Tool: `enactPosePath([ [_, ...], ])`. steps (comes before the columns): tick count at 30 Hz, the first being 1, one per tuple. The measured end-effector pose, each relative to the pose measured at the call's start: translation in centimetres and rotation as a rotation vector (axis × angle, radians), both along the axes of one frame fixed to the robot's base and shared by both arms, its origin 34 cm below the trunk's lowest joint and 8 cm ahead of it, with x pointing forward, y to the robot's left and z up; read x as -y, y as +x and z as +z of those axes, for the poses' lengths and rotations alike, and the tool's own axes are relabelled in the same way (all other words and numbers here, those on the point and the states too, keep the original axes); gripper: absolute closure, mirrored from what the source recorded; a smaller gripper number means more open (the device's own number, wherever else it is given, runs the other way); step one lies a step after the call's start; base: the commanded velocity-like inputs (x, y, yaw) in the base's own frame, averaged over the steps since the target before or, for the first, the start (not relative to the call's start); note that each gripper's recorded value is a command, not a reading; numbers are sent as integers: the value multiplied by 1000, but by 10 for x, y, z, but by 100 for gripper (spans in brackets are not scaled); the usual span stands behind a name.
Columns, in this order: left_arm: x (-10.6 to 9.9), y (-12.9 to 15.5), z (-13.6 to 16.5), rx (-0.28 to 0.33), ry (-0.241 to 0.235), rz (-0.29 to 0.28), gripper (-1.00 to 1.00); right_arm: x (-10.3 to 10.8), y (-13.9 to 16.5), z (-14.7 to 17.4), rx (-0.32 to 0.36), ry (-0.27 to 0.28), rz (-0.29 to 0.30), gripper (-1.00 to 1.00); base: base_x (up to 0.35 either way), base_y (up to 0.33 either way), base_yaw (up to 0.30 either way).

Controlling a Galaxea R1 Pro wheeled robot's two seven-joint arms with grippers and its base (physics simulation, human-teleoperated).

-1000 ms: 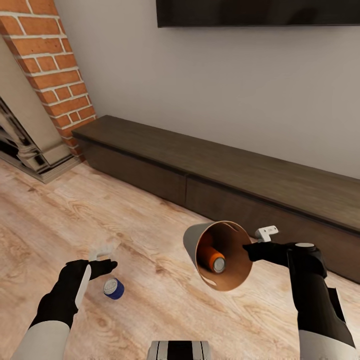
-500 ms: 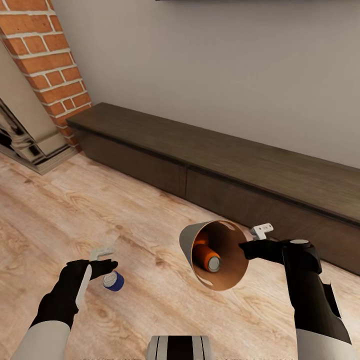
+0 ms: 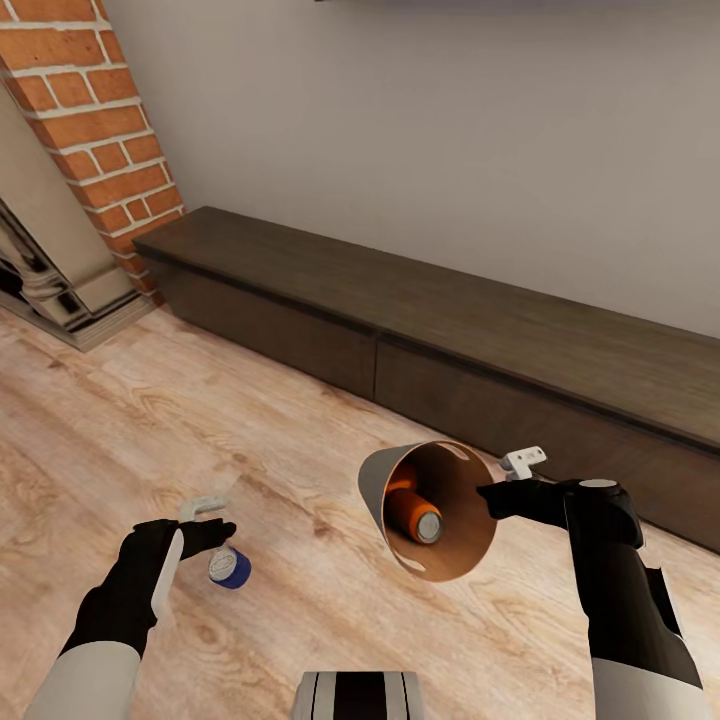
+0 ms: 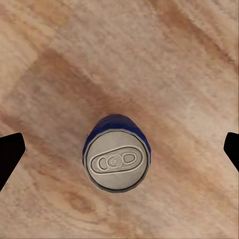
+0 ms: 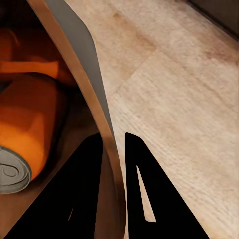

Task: Put the three can of soda from the living room inside the tash can in the kitchen.

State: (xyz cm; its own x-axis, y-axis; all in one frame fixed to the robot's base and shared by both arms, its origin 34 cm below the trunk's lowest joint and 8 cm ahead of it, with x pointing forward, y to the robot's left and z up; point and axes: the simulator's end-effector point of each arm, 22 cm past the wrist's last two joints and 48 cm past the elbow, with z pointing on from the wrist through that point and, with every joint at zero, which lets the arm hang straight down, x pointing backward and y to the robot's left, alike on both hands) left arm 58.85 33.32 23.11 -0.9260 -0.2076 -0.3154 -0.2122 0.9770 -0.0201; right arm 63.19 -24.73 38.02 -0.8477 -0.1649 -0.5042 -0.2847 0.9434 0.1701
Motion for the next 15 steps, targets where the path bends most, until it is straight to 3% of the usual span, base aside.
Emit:
enactPosePath([
  [15,4,-6,-13,-23,-5,0,-100,1,-4,-15,-26,-3,0,100,33,26,0],
])
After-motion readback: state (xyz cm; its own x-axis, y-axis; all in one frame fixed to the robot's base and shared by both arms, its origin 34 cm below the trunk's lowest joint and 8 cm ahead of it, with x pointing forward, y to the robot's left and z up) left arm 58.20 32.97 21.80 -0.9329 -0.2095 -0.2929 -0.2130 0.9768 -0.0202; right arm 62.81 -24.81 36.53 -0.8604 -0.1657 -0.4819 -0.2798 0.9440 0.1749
